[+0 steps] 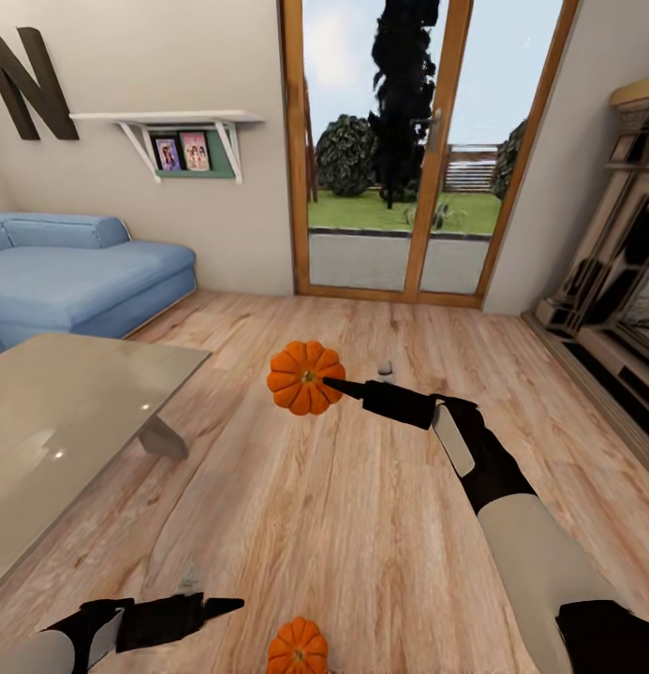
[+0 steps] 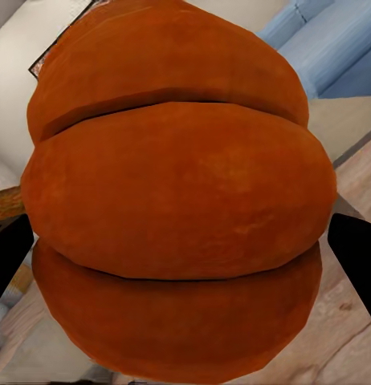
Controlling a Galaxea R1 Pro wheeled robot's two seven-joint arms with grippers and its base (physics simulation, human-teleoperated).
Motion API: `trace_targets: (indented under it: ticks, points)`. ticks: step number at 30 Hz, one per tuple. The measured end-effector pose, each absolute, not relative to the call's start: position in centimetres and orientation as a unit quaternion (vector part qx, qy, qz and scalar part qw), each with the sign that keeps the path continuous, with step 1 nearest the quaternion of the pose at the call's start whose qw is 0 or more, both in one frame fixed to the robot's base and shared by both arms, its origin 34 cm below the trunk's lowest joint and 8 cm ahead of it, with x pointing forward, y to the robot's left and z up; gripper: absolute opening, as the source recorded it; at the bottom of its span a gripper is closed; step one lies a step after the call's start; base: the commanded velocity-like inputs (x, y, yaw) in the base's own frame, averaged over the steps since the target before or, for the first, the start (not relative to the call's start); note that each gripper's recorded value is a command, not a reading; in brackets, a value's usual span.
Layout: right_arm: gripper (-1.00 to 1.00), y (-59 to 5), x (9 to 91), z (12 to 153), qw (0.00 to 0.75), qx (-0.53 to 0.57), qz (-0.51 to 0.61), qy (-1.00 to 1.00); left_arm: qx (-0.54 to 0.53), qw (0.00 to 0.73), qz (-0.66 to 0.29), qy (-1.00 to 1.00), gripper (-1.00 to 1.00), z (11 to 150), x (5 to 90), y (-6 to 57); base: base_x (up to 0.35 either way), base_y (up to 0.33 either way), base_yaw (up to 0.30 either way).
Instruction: Place each of the two pumpkins and all three candles from the living room inside a cabinet in the living room (use any cabinet), then make sure every cabinet is closed, and position the cauldron so it is next to a table in the living room.
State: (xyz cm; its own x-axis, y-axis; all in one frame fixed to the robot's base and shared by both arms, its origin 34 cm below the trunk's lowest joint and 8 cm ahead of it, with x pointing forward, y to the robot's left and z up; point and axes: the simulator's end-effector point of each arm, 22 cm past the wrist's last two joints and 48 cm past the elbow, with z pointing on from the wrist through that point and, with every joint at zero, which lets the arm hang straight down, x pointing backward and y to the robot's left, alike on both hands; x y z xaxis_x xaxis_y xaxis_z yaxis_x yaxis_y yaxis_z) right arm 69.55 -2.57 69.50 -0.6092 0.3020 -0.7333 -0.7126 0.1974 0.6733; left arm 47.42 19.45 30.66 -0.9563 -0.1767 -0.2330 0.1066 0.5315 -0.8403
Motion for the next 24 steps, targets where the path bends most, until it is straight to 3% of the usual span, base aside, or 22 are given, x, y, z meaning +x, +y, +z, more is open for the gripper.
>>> trace_targets:
  ticks: [5,24]
  points:
    - [-1.00,-1.7,69.7,68.5,0.405,-0.152,0.621,0.654,-0.003,0.164,-0.511,0.844,1.00,32.9,50.6,18.3,0.000,0.000,0.000]
    - [-1.00,-1.7,70.9,64.2,0.387,-0.134,0.626,0.664,-0.016,0.129,-0.498,0.857,1.00,29.1,49.1,19.0,0.000,0.000,0.000]
